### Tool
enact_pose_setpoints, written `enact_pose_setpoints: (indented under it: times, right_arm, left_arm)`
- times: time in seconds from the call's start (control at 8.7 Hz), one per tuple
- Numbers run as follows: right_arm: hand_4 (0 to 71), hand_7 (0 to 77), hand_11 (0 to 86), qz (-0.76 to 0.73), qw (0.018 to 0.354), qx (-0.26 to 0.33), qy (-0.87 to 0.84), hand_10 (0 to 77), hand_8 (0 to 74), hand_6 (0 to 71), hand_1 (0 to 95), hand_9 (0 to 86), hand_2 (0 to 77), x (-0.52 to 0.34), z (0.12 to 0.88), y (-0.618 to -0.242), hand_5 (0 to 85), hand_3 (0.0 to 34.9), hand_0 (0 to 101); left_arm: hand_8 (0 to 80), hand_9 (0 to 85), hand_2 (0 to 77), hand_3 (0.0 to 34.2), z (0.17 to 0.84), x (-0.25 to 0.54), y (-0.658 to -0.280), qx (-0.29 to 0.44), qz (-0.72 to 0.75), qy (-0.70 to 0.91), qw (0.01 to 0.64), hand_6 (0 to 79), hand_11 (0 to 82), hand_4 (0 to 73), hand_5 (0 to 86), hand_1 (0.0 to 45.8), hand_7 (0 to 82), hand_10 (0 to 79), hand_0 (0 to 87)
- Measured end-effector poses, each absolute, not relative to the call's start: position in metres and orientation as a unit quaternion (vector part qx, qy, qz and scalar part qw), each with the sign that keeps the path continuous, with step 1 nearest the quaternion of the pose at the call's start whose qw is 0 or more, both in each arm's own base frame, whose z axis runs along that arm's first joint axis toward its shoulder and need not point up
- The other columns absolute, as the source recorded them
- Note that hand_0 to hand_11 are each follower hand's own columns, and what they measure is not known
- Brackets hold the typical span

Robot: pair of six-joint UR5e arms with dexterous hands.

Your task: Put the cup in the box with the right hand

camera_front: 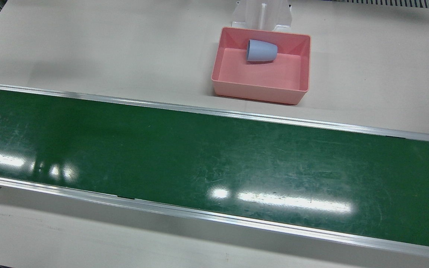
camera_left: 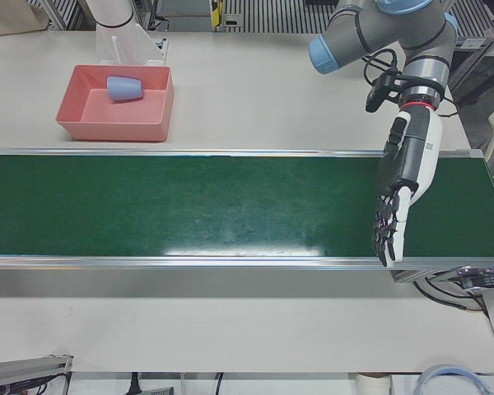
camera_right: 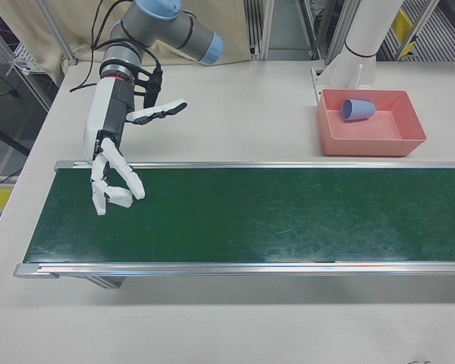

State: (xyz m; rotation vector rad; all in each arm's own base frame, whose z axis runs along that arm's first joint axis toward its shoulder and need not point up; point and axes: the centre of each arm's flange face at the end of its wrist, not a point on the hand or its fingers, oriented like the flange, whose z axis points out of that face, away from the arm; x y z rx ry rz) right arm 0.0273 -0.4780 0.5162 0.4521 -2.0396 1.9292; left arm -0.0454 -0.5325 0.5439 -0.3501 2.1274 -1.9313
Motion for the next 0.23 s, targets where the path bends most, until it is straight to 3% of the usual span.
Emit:
enact_pose_setpoints:
  times: [0.11,0.23]
  right_arm:
    - [10.9,46.9,9.8,0.667,0.152,0.154,-0.713,1.1,3.8,1.1,3.3,34.9,1.6,0.0244,0.5207,-0.4815,2.2,0.0,38]
    - [9.3,28.9,1.1,0.663,0.156,0.148,-0.717,0.5,0.5,1.1,1.1,16.4,1.6,0.0208,0.5208,-0.4831,2.2,0.0,42]
  left_arm:
    - [0.0,0.0,0.5,0.0,0.5437,-0.0457,-0.5324,-0.120,-0.662,0.729,0.123,0.5,0.0,1.1,0.5,0.5,0.5,0.0,0.0]
    - [0.0,0.0,0.5,0.0,0.5435,-0.0456,-0.5322,-0.120,-0.662,0.730,0.123,0.5,0.0,1.1,0.5,0.5,0.5,0.0,0.0]
